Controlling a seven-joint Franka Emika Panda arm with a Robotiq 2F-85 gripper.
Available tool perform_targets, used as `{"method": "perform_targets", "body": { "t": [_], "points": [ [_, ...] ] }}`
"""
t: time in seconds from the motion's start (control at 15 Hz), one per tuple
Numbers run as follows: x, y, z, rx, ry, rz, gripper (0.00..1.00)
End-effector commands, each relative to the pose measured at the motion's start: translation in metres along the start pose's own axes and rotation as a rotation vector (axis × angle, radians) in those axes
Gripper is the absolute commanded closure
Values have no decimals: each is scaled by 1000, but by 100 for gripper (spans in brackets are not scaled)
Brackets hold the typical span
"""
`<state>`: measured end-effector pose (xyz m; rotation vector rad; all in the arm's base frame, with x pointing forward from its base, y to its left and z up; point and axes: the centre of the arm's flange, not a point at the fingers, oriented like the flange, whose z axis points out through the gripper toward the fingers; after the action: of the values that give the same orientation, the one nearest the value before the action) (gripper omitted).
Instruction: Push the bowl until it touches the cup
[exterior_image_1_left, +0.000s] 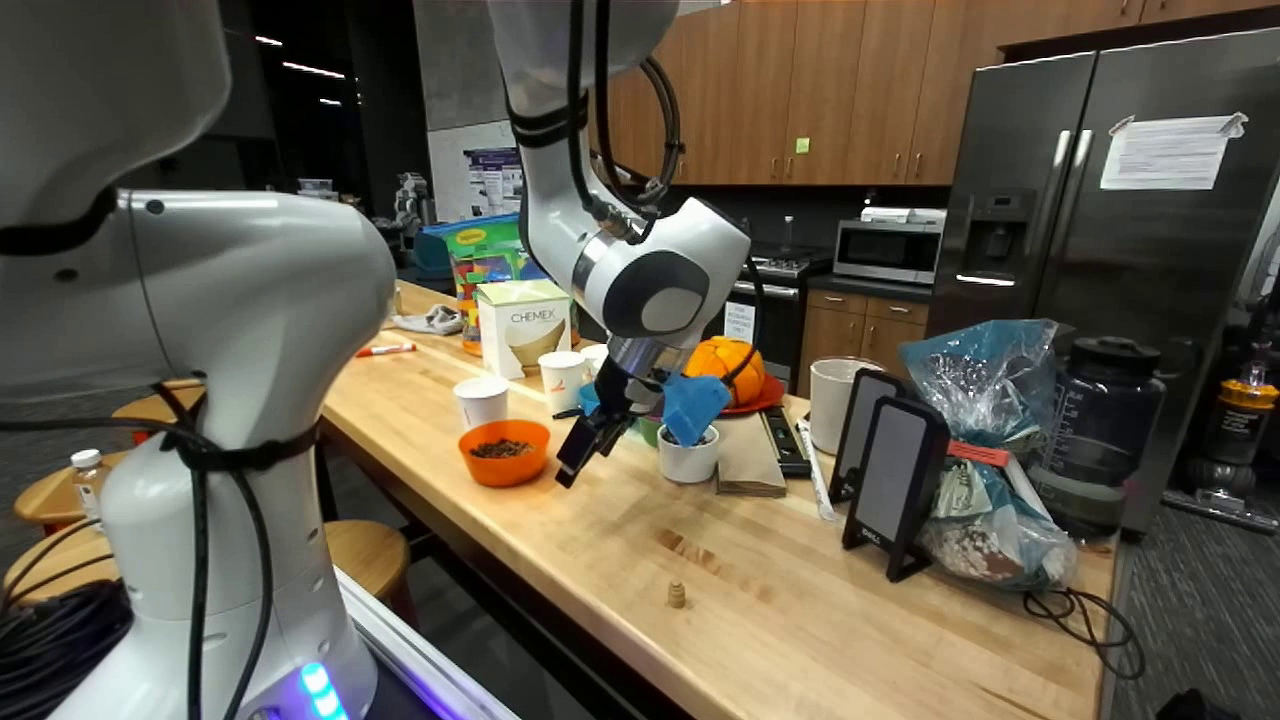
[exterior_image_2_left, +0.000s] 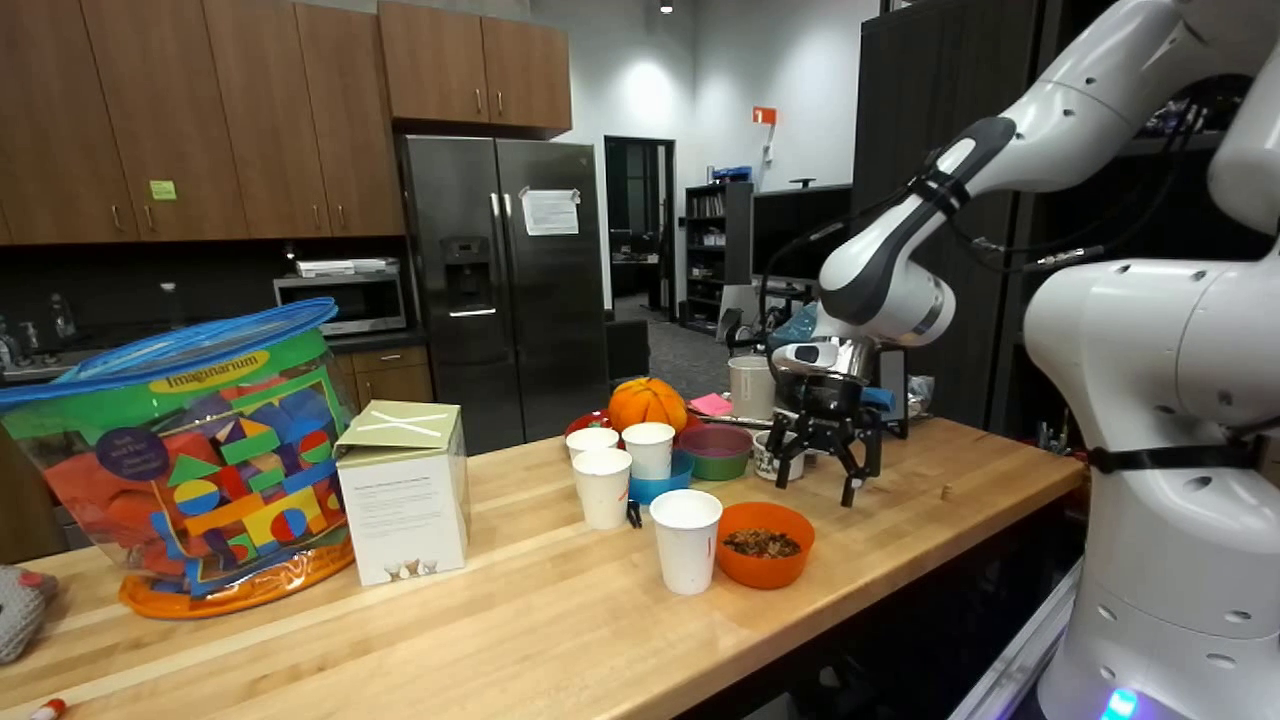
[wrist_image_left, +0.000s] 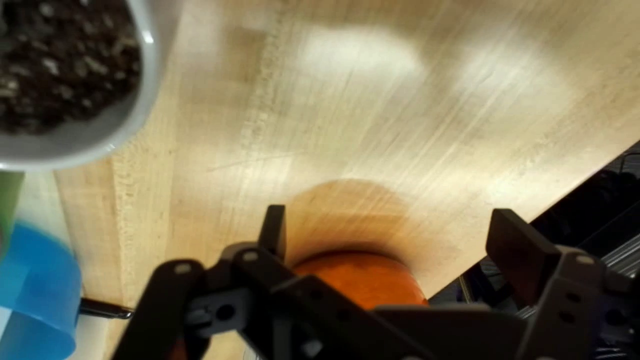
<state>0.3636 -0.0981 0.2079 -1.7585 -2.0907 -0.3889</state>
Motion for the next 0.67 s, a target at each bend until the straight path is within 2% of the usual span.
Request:
{"method": "perform_targets", "body": {
  "t": [0.0, 0.6],
  "points": [
    [3, -18, -15, 23, -98, 37, 0],
    [-21, -51, -43, 7, -232, 113, 0]
  ]
}}
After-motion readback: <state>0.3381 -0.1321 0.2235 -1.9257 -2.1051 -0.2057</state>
